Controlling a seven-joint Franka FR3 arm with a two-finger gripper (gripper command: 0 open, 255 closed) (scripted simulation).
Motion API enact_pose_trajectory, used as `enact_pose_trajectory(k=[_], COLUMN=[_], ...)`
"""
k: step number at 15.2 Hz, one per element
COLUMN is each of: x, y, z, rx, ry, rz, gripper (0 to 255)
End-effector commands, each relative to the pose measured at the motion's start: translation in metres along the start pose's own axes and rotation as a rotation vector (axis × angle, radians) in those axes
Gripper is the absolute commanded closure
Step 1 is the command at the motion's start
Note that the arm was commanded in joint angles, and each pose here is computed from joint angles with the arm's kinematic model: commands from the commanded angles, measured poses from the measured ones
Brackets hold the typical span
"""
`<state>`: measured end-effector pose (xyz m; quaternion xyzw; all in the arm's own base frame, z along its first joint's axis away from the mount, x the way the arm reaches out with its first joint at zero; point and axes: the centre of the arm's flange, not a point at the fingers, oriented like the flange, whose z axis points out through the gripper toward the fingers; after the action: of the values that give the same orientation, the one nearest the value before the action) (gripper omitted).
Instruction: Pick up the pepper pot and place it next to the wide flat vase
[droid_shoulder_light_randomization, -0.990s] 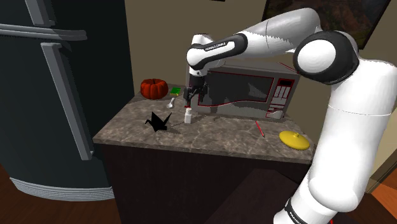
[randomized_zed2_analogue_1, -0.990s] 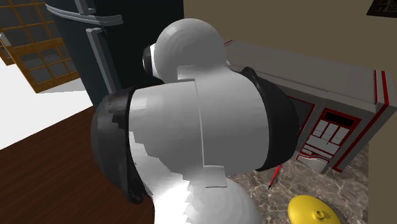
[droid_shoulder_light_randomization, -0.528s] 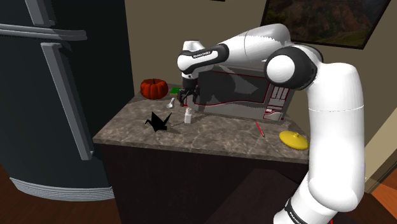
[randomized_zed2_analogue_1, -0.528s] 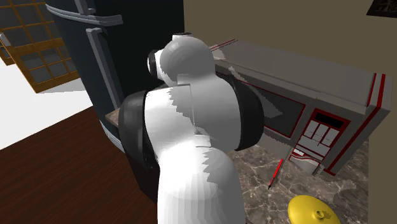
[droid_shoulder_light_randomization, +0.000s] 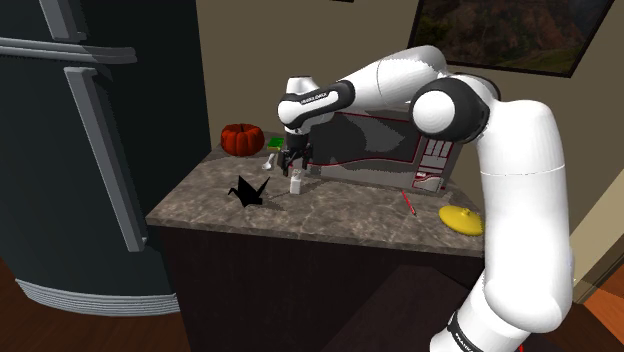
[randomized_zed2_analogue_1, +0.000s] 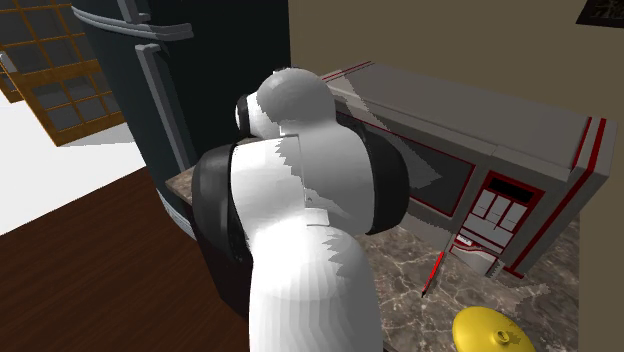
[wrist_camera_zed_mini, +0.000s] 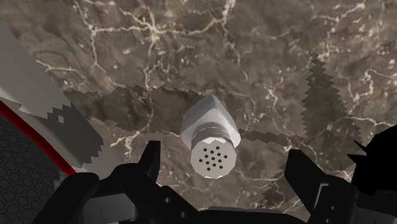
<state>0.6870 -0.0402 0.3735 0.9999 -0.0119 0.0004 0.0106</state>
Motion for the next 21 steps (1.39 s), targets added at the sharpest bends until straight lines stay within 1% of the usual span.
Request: enact_pose_trajectory(k=[1, 6, 7, 16, 21], x=[-0.001, -0.001, -0.002, -0.001, -0.001], y=[0.007, 0.007, 0.007, 0.007, 0.008], z=[0.011, 0.011, 0.011, 0.011, -0.016], rx=[-0.001, -0.001, -0.001, -0.001, -0.001], ry=[-0.021, -0.021, -0.021, -0.021, -0.021], rz=[0.01, 0.01, 0.01, 0.01, 0.01], gripper=[0, 0, 255, 255, 255])
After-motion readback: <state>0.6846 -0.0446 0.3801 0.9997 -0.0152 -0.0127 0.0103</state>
